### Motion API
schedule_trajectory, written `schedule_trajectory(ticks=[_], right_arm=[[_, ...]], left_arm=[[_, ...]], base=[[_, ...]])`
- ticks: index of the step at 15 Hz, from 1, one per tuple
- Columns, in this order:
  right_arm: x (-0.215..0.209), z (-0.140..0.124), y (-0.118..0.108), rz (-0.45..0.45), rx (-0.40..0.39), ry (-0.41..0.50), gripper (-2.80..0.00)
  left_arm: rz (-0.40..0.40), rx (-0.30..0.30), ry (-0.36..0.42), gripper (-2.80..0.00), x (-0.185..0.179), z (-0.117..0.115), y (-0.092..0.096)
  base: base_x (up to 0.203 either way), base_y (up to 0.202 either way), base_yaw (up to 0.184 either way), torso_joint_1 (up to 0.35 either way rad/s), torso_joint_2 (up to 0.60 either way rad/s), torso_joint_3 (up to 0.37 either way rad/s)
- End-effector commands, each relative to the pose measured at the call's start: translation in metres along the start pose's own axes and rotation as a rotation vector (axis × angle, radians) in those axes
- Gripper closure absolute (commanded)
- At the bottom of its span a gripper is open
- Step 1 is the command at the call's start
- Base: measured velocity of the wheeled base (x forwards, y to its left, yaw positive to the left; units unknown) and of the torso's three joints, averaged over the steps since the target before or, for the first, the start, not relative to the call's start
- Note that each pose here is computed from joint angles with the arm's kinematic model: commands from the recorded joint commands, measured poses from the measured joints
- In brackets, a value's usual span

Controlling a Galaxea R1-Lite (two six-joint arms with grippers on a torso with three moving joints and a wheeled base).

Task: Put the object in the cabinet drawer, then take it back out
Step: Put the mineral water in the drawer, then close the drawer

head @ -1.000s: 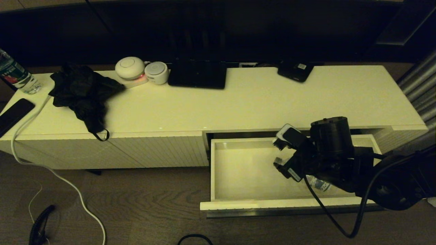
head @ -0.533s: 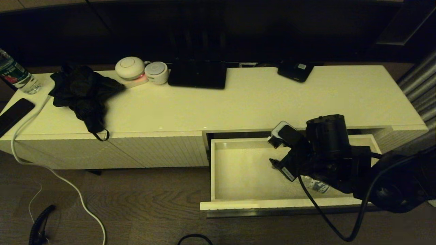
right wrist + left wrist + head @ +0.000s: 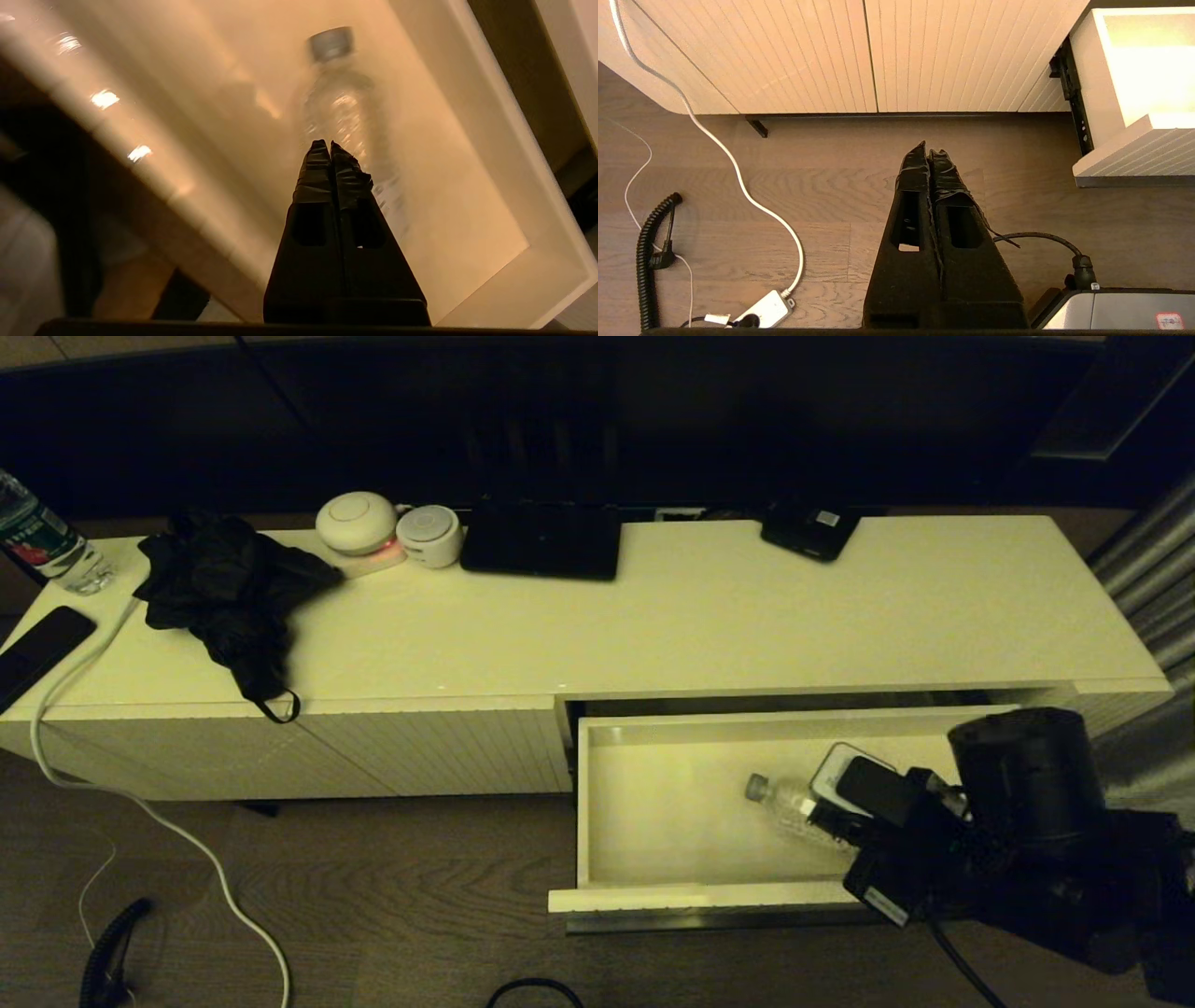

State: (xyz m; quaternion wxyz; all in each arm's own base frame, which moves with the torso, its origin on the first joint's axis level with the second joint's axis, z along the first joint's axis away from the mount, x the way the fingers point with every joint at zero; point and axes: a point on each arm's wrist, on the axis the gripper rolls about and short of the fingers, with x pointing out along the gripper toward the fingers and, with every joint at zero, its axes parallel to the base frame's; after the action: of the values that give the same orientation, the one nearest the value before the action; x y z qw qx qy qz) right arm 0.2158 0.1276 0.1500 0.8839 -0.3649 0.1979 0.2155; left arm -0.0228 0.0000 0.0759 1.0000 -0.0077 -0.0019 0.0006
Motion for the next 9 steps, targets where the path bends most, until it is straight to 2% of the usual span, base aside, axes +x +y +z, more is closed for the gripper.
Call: schedule_trajectory(ticks=[1,3,6,9], right_arm=[[-0.032,-0.007,-0.003,0.021,0.004,-0.068,0.0],[-0.047,-0.021,0.003,0.1,-0.014,-0.068,0.0],[-0.053,-0.05,0.021,0.209,-0.066,0.007,0.0],[-0.047,-0.059,0.029,0.272,-0.08,0.049,0.0]], left_arm=[[0.0,0.0,-0.001,0.0,0.0,0.0,0.0],[0.0,0.0,-0.002,0.0,0.0,0.0,0.0],[0.0,0.0,-0.001,0.0,0.0,0.0,0.0],[0.0,0.0,-0.001,0.0,0.0,0.0,0.0]], base=[[0.0,0.0,0.0,0.0,0.0,0.0],[0.0,0.0,0.0,0.0,0.0,0.0],[0.0,0.0,0.0,0.0,0.0,0.0],[0.0,0.0,0.0,0.0,0.0,0.0]])
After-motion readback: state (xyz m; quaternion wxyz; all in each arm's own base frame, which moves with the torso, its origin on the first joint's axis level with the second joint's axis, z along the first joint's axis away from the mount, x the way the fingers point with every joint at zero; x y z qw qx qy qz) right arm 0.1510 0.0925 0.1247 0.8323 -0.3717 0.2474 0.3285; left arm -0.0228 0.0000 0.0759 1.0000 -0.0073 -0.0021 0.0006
